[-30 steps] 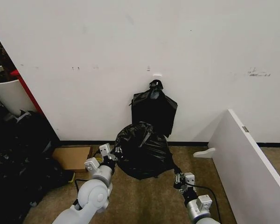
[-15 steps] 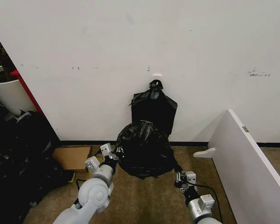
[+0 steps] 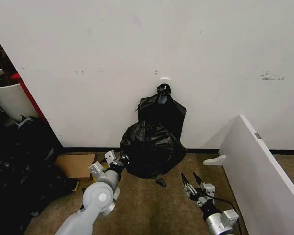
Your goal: Place the garbage bag over the trash bin.
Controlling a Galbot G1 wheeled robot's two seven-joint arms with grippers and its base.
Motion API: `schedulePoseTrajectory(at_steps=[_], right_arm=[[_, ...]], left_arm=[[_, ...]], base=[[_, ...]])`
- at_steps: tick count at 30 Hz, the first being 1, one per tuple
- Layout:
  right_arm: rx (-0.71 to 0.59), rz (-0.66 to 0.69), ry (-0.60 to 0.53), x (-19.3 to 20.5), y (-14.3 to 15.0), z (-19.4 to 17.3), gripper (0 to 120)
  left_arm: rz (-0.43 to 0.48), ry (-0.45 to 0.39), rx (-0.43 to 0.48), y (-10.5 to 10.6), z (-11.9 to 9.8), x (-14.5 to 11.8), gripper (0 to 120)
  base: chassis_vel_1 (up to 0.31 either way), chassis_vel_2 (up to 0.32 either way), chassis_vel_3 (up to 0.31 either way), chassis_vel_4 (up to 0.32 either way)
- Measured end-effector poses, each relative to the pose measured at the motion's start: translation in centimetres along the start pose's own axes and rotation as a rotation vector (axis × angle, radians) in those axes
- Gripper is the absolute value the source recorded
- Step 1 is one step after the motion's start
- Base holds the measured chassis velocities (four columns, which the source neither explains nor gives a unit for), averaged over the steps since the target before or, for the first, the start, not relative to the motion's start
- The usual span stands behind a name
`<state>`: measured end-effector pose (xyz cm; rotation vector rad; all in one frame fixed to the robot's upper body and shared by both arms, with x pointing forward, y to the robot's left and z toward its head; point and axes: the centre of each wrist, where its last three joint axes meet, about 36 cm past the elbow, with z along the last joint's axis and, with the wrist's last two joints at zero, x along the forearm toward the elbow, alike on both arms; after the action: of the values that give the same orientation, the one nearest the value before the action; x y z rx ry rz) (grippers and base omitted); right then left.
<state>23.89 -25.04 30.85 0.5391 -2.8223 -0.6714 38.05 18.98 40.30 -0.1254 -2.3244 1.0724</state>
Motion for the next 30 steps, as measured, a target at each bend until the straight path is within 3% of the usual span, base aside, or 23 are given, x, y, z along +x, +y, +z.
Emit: schedulePoseTrajectory(at_steps=[1,2,5,13,20,27,30], right_arm=[[-0.044,-0.036,-0.003,0.2,-0.5,0.3,79],[-0.162,-0.252,-0.060,0.9,-5.4,1.9,94],[-0.184,-0.321,-0.076,1.7,-7.4,2.4,100],[-0.139,-0.328,-0.061,1.7,-7.6,2.1,100],[-0.115,-0.332,-0.029,0.5,-6.1,2.7,100],[-0.140,-0.338,-0.022,0.2,-5.0,3.2,84],[-0.149,-0.339,-0.014,0.4,-4.7,3.6,68]], left_arm=[[-0.002,0.027,0.012,0.0,-0.1,0.0,0],[-0.005,0.141,0.034,-0.1,-0.9,0.0,0],[-0.017,0.169,0.046,-0.1,-1.7,-0.2,0],[-0.025,0.169,0.055,0.0,-2.6,0.1,0],[0.007,0.178,0.025,0.0,-1.2,0.8,0],[0.015,0.179,0.022,-0.1,-0.8,1.0,0],[0.016,0.173,0.019,-0.2,-0.9,1.0,0]], base=[[0.000,0.000,0.000,0.000],[0.000,0.000,0.000,0.000],[0.000,0.000,0.000,0.000],[0.000,0.000,0.000,0.000],[0.000,0.000,0.000,0.000],[0.000,0.000,0.000,0.000],[0.000,0.000,0.000,0.000]])
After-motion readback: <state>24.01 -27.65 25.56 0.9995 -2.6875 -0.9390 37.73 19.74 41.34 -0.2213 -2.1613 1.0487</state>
